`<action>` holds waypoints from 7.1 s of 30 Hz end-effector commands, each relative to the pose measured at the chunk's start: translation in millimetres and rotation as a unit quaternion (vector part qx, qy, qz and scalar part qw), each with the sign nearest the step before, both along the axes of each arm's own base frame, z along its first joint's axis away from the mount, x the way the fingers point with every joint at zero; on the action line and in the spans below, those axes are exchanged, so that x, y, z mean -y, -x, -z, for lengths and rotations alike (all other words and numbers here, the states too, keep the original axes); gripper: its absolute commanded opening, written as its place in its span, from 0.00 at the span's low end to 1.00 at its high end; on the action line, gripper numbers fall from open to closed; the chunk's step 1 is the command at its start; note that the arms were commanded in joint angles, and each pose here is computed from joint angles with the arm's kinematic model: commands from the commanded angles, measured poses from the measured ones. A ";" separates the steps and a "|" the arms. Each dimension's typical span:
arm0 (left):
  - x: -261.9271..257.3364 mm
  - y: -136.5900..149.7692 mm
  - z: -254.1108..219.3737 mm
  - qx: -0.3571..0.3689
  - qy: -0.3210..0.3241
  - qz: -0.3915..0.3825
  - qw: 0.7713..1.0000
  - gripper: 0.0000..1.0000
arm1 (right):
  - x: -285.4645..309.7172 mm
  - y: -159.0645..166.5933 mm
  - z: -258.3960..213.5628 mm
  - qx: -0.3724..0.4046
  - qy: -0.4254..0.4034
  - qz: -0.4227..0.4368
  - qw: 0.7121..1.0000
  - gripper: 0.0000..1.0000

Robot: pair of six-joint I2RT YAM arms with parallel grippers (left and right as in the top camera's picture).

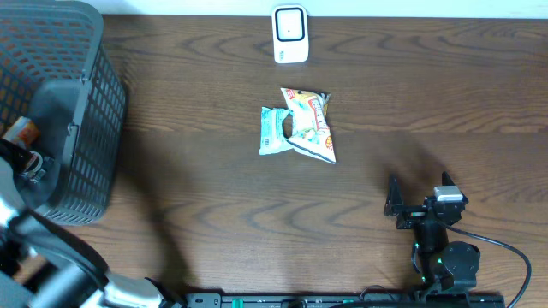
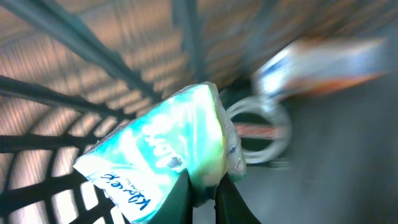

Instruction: Scan the item barcode

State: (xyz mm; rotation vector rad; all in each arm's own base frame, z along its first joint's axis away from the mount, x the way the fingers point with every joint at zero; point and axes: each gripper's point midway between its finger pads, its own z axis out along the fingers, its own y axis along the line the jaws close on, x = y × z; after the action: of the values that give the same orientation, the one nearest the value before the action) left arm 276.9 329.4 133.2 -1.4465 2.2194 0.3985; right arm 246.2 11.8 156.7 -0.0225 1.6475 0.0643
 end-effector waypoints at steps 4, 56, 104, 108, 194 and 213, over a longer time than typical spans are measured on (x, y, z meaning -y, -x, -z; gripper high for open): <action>22.6 -20.5 -108.4 0.175 -0.050 0.033 0.983 0.07 | 1.9 0.1 1.1 -0.002 -0.005 0.005 1.000 0.99; 466.8 -162.7 39.0 0.045 0.136 0.522 0.841 0.07 | 1.9 0.1 1.1 -0.002 -0.005 0.005 1.000 0.99; 530.3 -90.0 48.9 -0.028 0.296 0.590 0.751 0.98 | 1.9 0.1 1.1 -0.002 -0.005 0.005 1.000 0.99; 528.8 -93.2 31.3 -0.013 0.293 0.592 0.751 0.98 | 1.9 0.1 1.1 -0.002 -0.005 0.005 1.000 0.99; -17.3 -88.6 40.2 -0.216 -0.180 0.277 0.919 0.99 | 1.9 0.1 1.1 -0.002 -0.005 0.005 1.000 0.99; 5.3 -128.4 36.4 -0.250 -0.231 0.432 0.835 0.91 | 1.9 0.1 1.1 -0.002 -0.005 0.005 1.000 0.99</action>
State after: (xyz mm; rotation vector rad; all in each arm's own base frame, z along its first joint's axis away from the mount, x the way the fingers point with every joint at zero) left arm 394.5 328.1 91.8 -0.0915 2.6327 0.9661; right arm 246.2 11.8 156.7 -0.0225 1.6475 0.0643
